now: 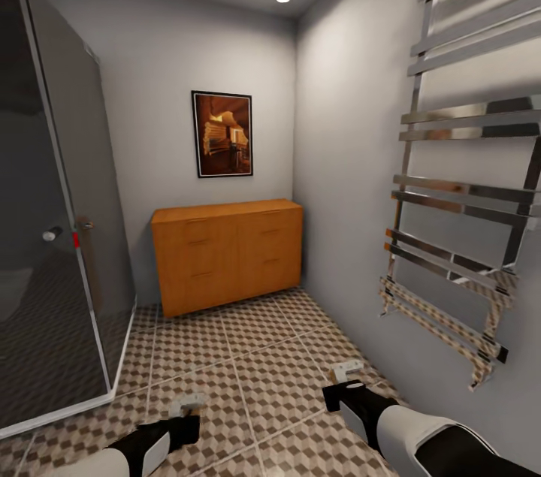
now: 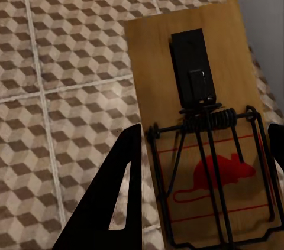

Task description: Take the four mousetraps from the cabinet in the bathroom and place them on the bathroom floor. Make sure all four end up on the same floor surface, and ensure that at least two of them are either under or directly next to the same bathroom sink.

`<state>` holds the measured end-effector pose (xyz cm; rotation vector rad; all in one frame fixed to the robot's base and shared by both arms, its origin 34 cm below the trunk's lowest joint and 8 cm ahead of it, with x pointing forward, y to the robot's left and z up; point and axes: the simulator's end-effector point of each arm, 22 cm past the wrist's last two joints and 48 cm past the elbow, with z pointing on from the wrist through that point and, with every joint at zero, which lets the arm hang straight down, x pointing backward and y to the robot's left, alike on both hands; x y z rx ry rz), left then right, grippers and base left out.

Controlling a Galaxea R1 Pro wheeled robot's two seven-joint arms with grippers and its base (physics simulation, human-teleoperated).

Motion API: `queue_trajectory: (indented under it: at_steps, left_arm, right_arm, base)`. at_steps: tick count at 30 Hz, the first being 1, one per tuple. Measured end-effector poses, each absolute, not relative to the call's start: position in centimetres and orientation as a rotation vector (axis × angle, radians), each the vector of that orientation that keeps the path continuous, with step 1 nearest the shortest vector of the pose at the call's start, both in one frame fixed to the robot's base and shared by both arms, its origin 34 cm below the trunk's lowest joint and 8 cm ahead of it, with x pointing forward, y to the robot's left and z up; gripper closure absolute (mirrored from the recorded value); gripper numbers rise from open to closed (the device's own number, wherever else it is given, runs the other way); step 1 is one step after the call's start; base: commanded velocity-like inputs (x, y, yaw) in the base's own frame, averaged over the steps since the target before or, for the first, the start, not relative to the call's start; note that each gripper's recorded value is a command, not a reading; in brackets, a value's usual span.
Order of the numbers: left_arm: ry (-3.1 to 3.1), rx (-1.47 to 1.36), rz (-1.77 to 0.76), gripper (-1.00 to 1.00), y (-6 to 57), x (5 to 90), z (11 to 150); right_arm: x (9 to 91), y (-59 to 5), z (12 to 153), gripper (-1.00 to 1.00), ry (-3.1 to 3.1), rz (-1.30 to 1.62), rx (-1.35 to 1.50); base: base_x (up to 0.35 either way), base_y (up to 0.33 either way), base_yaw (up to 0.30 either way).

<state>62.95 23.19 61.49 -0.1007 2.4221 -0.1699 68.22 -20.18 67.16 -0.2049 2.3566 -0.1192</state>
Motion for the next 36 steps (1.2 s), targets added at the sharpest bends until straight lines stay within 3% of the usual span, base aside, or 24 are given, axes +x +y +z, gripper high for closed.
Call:
queue_trajectory:
  at_steps: [18, 26, 36]
  left_arm:
    - [2.281, -0.351, -0.107, 1.00, 30.2, 62.2, 61.1]
    - [2.168, -0.568, -0.070, 1.00, 36.6, 61.9, 61.9]
    - [2.113, -0.676, -0.146, 1.00, 36.2, 62.3, 62.4]
  right_arm:
    - [68.1, -19.0, 67.1, 1.00, 2.356, -0.100, -0.230]
    - [67.9, -18.7, 67.0, 1.00, 2.363, -0.095, -0.235]
    - [67.9, -18.8, 66.9, 1.00, 2.366, -0.095, -0.234]
  base:
    - [0.000, 0.000, 0.283]
    - [0.000, 0.000, 0.285]
    - [0.000, 0.000, 0.285]
